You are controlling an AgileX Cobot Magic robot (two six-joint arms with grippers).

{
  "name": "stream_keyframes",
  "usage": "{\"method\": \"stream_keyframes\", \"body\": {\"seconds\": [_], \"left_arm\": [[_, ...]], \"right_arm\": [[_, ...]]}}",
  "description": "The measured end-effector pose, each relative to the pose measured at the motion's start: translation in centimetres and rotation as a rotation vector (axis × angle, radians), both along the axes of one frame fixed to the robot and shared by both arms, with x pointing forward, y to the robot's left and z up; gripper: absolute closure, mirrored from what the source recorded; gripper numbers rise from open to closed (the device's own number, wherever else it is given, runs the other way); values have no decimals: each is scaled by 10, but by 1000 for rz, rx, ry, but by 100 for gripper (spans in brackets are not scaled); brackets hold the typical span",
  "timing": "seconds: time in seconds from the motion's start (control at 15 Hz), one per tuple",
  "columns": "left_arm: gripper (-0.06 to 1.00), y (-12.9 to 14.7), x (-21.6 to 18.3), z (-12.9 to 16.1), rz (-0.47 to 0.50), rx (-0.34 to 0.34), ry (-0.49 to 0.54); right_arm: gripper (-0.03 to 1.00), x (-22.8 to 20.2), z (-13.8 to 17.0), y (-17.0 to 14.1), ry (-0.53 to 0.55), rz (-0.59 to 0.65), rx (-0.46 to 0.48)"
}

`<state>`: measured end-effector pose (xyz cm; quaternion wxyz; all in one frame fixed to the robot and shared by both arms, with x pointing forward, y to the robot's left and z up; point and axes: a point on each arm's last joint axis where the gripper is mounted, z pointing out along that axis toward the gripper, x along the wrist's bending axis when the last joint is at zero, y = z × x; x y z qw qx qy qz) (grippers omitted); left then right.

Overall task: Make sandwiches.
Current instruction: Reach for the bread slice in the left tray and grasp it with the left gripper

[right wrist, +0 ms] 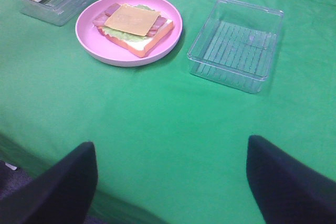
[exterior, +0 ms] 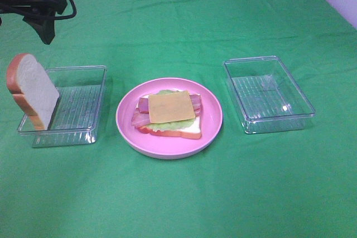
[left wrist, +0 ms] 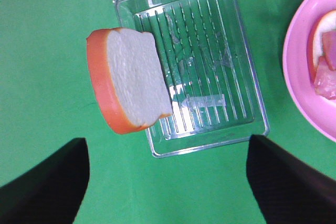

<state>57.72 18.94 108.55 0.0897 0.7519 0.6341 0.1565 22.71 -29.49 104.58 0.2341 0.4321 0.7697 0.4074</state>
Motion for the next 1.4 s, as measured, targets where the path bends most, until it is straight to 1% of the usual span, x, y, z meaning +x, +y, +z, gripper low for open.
{"method": "stream_keyframes", "body": {"seconds": [0.07, 0.2, 0.33, 0.4, 0.47, 0.53, 0.67, 0.87, 0.93, 1.0, 1.07, 1.13, 1.2, 1.27, 1.33, 1.4], "left_arm": [[17, 5, 8, -3, 27, -3, 15], [17, 27, 18, -9, 108, -18, 57], [17, 51, 27, -19, 194, -64, 101], [17, 59, 31, -25, 215, -96, 124], [17, 60, 32, -27, 216, -105, 131], [17, 64, 40, -44, 231, -138, 180], [17, 64, 47, -62, 232, -130, 213], [18, 63, 54, -81, 232, -123, 244], [21, 62, 57, -93, 235, -115, 275], [26, 62, 59, -98, 236, -112, 287], [28, 62, 59, -100, 236, -111, 290], [28, 62, 59, -100, 236, -111, 290], [50, 63, 61, -106, 230, -99, 303], [57, 63, 61, -106, 228, -98, 301], [70, 63, 61, -107, 227, -99, 301], [74, 63, 61, -107, 225, -99, 299]], "right_arm": [[22, 0, 0, 0, 0, 0, 0], [22, 0, 0, 0, 0, 0, 0], [22, 0, 0, 0, -1, 0, 0], [22, 0, 0, 0, -1, 0, 0], [22, 0, 0, 0, -1, 0, 0], [22, 0, 0, 0, -1, 0, 0], [22, 0, 0, 0, 0, 0, 0], [22, 0, -1, 0, 2, 0, -1], [22, 0, -1, 0, 2, 0, -1], [22, 0, -1, 0, 2, 0, -1], [22, 0, -1, 0, 2, 0, -1], [22, 0, -1, 0, 2, 0, -1], [22, 0, -1, 0, 2, 0, -1], [22, 0, -1, 0, 2, 0, -1], [22, 0, -1, 0, 2, 0, -1], [22, 0, -1, 0, 2, 0, -1]]}}
